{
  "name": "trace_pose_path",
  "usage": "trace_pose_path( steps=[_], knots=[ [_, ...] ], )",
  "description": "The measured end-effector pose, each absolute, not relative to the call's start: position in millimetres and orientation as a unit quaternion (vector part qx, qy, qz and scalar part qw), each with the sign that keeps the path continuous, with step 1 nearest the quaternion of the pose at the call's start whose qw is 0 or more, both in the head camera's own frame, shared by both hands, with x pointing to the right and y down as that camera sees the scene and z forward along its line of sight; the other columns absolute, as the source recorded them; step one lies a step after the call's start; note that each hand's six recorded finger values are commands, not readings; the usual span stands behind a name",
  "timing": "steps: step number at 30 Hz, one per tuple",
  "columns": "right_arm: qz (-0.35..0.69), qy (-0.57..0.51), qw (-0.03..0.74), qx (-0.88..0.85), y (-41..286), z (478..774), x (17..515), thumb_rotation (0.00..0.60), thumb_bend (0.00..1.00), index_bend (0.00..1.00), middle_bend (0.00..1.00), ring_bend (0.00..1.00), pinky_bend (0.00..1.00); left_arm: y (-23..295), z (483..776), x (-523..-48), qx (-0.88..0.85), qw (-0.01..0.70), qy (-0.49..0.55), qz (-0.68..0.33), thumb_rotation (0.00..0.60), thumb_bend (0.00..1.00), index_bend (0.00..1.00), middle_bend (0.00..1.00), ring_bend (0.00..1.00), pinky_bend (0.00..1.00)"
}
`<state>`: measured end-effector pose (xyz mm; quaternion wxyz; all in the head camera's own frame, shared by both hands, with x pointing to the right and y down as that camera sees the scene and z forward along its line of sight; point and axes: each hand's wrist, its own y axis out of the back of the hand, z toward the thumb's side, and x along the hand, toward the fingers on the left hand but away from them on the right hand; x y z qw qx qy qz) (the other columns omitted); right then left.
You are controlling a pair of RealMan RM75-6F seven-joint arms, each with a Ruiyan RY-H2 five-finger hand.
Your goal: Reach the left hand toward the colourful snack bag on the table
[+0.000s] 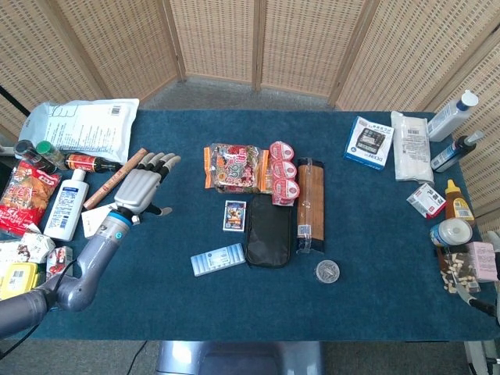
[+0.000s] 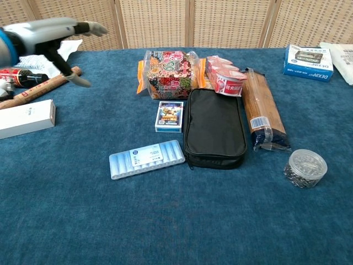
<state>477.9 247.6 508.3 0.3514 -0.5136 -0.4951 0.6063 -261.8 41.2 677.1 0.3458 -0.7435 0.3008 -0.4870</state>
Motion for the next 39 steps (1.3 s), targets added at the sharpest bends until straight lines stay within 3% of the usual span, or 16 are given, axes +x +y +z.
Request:
trace_pose_path(
  steps=[28, 29, 31, 33, 35, 39],
  knots=[
    [0.64, -0.532, 0.325, -0.449, 291.3, 478.0, 516.8, 0.599, 0.05, 0.0, 0.0, 0.0, 0.0, 0.5, 762.4, -127.6, -0.749, 0.35, 0.268, -0.495, 0.6, 0.17, 0.03, 0.0, 0.01, 0.0],
    [0.64, -0.535, 0.323, -0.448, 293.2, 476.8, 517.5, 0.599, 0.05, 0.0, 0.0, 0.0, 0.0, 0.4, 763.7, -124.0, -0.749, 0.348, 0.272, -0.494, 0.6, 0.17, 0.09, 0.02, 0.09, 0.0],
    [0.64, -0.539, 0.321, -0.444, 296.9, 474.1, 518.8, 0.599, 0.05, 0.0, 0.0, 0.0, 0.0, 0.5, 765.7, -116.4, -0.75, 0.342, 0.283, -0.49, 0.6, 0.17, 0.31, 0.16, 0.35, 0.08],
    [0.64, -0.541, 0.321, -0.442, 298.8, 472.3, 519.3, 0.599, 0.05, 0.0, 0.0, 0.0, 0.0, 0.3, 765.5, -110.9, -0.75, 0.34, 0.297, -0.483, 0.6, 0.17, 0.52, 0.39, 0.62, 0.33],
    [0.638, -0.542, 0.321, -0.442, 299.1, 471.7, 519.2, 0.599, 0.05, 0.0, 0.0, 0.0, 0.0, -0.5, 764.6, -108.3, -0.748, 0.341, 0.306, -0.479, 0.6, 0.18, 0.61, 0.51, 0.74, 0.51],
    [0.634, -0.544, 0.321, -0.445, 297.8, 473.0, 517.2, 0.599, 0.05, 0.0, 0.0, 0.0, 0.0, -1.4, 765.9, -106.5, -0.747, 0.341, 0.312, -0.479, 0.6, 0.19, 0.74, 0.64, 0.88, 0.71]
  ],
)
